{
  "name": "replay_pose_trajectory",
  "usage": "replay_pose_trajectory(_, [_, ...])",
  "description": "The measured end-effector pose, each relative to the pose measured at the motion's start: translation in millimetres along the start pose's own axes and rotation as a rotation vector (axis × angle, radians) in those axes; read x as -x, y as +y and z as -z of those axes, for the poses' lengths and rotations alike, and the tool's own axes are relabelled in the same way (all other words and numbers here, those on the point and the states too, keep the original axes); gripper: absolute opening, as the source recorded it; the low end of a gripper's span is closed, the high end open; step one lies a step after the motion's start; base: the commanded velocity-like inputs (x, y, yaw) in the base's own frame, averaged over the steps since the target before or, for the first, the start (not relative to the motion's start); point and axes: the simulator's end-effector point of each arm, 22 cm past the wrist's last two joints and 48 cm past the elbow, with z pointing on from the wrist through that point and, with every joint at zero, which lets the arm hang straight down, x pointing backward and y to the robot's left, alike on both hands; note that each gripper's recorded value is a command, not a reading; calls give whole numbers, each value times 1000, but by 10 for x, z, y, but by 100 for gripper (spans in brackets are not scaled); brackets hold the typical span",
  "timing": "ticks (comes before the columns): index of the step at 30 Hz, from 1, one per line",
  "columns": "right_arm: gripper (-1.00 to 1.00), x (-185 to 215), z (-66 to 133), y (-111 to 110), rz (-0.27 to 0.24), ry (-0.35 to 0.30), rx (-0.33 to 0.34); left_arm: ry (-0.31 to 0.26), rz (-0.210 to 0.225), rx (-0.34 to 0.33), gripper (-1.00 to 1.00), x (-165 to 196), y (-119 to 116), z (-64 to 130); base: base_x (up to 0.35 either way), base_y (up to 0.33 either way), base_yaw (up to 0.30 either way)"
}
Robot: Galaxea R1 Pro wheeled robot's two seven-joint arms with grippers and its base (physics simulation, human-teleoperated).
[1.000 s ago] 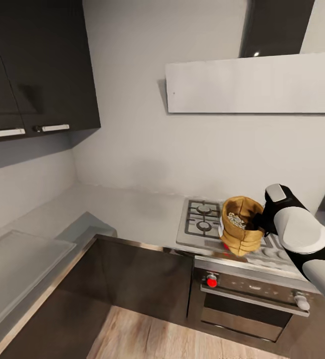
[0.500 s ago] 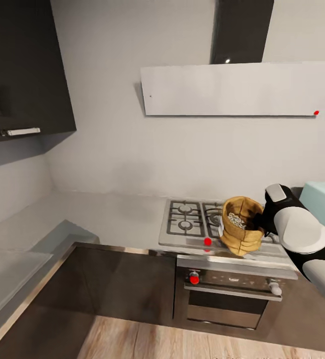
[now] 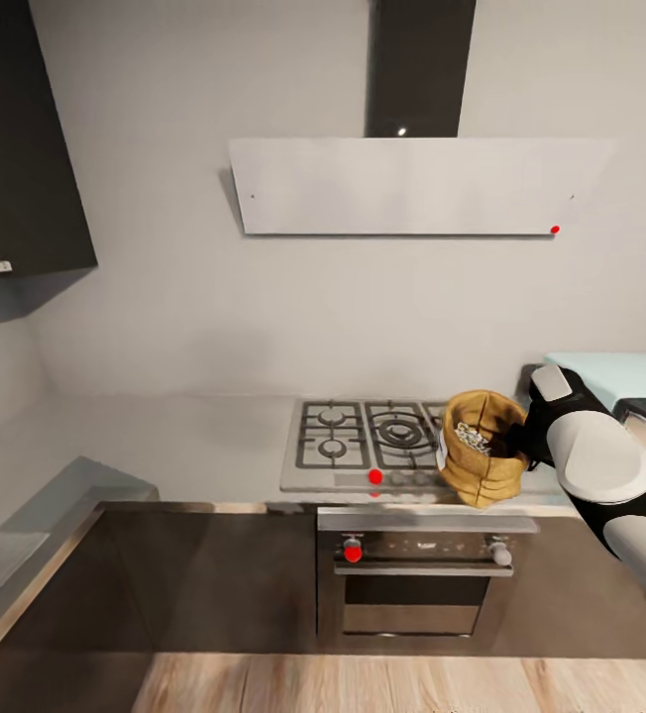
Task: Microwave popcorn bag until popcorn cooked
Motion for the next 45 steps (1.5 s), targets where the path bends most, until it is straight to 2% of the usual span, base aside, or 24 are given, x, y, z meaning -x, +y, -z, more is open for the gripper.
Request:
replay_pose_trajectory(25, [-100, 20, 89, -8, -2, -10, 10, -14, 0, -3, 100, 56, -12, 1, 0, 0, -269])
replay_pose_trajectory(37, [-100, 23, 86, -5, -1, -11, 8, -14, 0, -3, 100, 57, -11, 0, -202, 0, -24])
replay_pose_trajectory(45, [-100, 25, 90, -1, -3, -13, 11, -14, 1, -4, 100, 52, -20, 2, -36, 0, 0])
